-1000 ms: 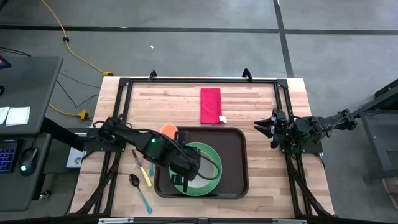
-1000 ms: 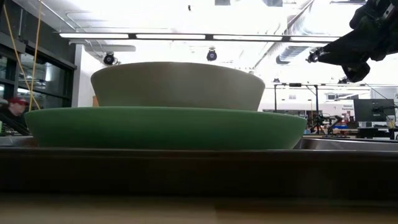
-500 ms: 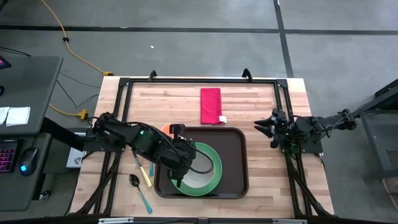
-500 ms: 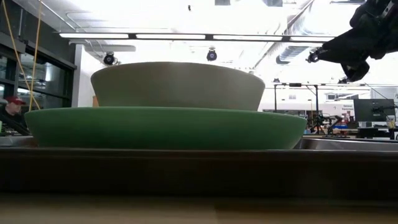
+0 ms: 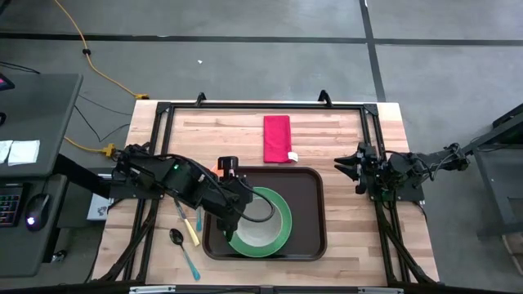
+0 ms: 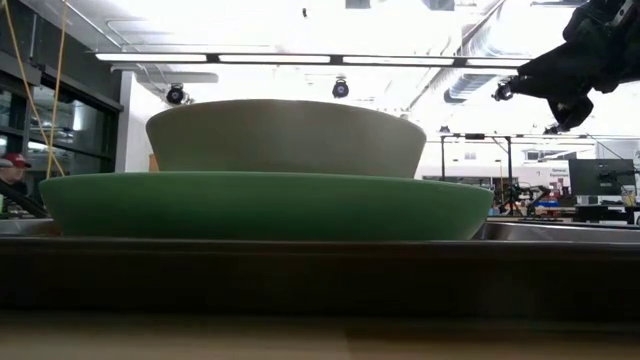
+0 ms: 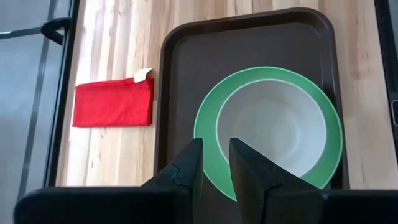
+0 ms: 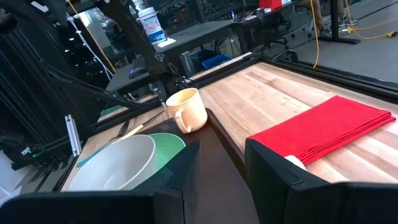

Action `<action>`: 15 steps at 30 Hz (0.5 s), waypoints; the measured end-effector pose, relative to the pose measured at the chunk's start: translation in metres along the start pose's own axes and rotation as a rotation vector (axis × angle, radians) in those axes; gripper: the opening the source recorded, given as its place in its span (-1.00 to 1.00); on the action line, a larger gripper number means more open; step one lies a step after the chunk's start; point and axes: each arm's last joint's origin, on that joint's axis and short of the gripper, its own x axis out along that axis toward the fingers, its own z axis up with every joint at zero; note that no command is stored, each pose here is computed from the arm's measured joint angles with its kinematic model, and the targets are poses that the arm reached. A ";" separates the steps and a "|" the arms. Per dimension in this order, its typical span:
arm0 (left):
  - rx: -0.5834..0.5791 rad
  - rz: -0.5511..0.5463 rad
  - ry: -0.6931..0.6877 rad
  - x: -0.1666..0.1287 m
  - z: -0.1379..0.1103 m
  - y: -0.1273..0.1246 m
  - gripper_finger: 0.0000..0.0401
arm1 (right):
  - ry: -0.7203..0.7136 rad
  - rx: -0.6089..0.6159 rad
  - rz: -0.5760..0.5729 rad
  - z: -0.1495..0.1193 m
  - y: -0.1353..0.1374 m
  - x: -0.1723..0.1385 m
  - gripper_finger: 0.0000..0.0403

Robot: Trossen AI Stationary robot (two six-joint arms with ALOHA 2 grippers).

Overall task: Set up tray
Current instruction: Put the red table napkin on the black serving tray to the right of the green plate

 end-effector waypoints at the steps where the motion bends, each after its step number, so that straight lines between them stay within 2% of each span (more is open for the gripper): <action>1: 0.003 0.001 0.002 0.001 0.000 0.000 -0.46 | 0.000 0.000 0.000 0.000 0.000 0.000 -0.49; 15: 0.049 0.053 0.060 0.018 -0.006 -0.007 -0.46 | -0.001 0.000 -0.001 0.000 0.000 0.000 -0.49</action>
